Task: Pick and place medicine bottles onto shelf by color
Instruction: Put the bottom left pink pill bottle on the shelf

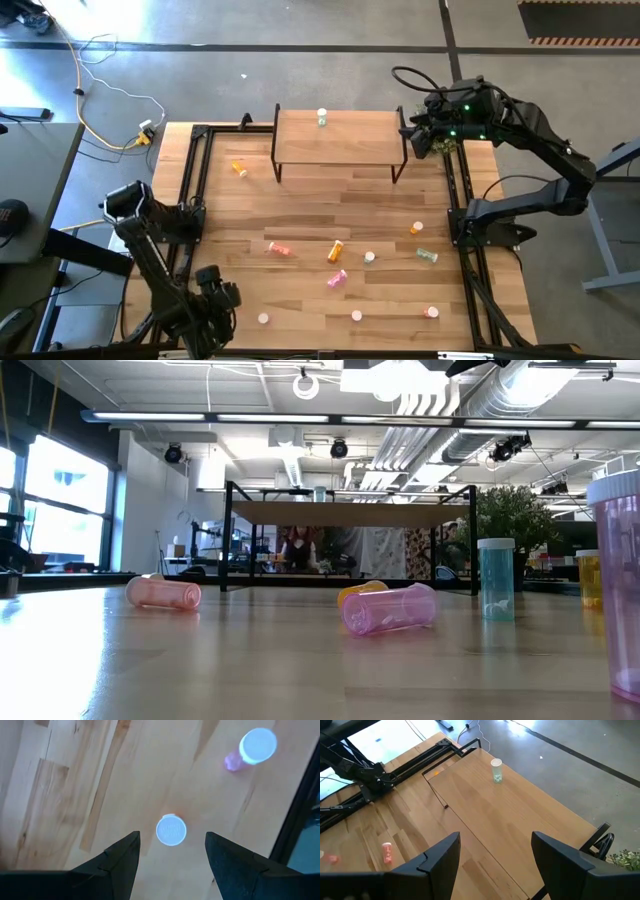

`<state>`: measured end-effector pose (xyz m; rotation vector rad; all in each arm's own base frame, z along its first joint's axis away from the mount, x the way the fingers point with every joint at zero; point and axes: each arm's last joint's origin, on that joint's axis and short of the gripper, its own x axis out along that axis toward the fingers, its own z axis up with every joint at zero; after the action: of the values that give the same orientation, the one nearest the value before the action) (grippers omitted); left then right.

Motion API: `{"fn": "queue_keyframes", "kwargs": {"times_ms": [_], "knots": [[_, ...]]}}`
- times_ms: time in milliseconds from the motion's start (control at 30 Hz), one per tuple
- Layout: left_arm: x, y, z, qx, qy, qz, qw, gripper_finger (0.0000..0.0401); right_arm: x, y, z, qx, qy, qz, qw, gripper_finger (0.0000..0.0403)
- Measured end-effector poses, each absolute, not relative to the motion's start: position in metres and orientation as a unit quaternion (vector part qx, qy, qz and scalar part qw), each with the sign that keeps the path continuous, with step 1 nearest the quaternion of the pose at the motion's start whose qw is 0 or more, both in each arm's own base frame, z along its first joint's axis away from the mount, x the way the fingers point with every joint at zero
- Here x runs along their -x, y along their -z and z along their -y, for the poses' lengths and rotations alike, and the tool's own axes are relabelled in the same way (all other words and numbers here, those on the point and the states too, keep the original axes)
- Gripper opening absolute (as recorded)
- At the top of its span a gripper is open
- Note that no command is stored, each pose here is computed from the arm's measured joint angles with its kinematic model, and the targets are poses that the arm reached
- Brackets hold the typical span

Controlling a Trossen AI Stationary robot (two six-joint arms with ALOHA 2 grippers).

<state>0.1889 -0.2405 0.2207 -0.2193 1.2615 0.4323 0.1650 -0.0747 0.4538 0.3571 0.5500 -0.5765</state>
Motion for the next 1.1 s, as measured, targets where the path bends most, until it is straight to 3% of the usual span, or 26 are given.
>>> {"fn": "queue_keyframes", "kwargs": {"times_ms": [1100], "knots": [[-0.196, -0.163, 0.246, 0.117, -0.293, -0.59, 0.743, 0.0206, -0.165, -0.454, 0.075, -0.167, 0.278, -0.269, 0.907, 0.0236]]}}
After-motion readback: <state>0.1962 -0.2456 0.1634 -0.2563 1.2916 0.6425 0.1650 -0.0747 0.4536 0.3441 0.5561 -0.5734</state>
